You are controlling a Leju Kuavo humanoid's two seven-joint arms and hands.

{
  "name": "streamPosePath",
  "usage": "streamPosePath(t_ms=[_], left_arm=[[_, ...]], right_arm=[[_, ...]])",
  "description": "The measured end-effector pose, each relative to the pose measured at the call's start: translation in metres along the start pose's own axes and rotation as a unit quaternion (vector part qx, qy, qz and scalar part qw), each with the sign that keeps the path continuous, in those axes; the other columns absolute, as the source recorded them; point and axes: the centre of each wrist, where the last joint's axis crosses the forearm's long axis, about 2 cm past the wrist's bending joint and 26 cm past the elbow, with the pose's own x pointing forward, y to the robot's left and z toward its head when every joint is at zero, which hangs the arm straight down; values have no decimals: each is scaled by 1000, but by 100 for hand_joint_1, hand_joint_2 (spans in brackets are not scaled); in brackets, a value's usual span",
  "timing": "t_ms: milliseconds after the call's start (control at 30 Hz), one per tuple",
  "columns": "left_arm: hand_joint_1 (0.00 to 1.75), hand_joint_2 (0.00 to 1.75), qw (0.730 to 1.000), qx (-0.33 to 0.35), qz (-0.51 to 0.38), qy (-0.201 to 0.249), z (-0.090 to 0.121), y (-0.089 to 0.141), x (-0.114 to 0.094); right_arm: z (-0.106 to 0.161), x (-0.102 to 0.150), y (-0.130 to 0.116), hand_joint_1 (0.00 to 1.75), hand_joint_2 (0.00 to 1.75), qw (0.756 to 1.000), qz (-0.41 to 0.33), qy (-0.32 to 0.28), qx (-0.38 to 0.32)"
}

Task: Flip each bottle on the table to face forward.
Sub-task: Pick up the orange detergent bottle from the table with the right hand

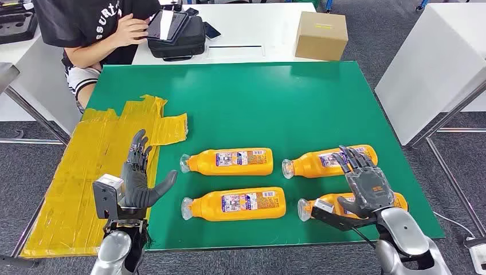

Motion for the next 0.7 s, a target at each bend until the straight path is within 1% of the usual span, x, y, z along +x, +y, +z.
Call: streamPosePath(t_ms=[67,167,333,500,700], left_arm=[[0,175,1000,0,0,1,0,0,-1],[0,175,1000,1,0,4,-1,1,-2],[0,175,1000,-1,0,9,-1,1,-5],[0,175,1000,1,0,12,-3,3,-7],[0,175,1000,3,0,18,-2,4,-10]], right_arm=[[1,-5,-1,0,175,1000,-4,9,12],[5,-21,-6,0,175,999,-15,28,40],[8,-37,-12,0,175,997,-24,43,53],[4,-49,-22,0,175,996,-46,44,65],[10,-64,-29,0,175,993,-66,39,87]])
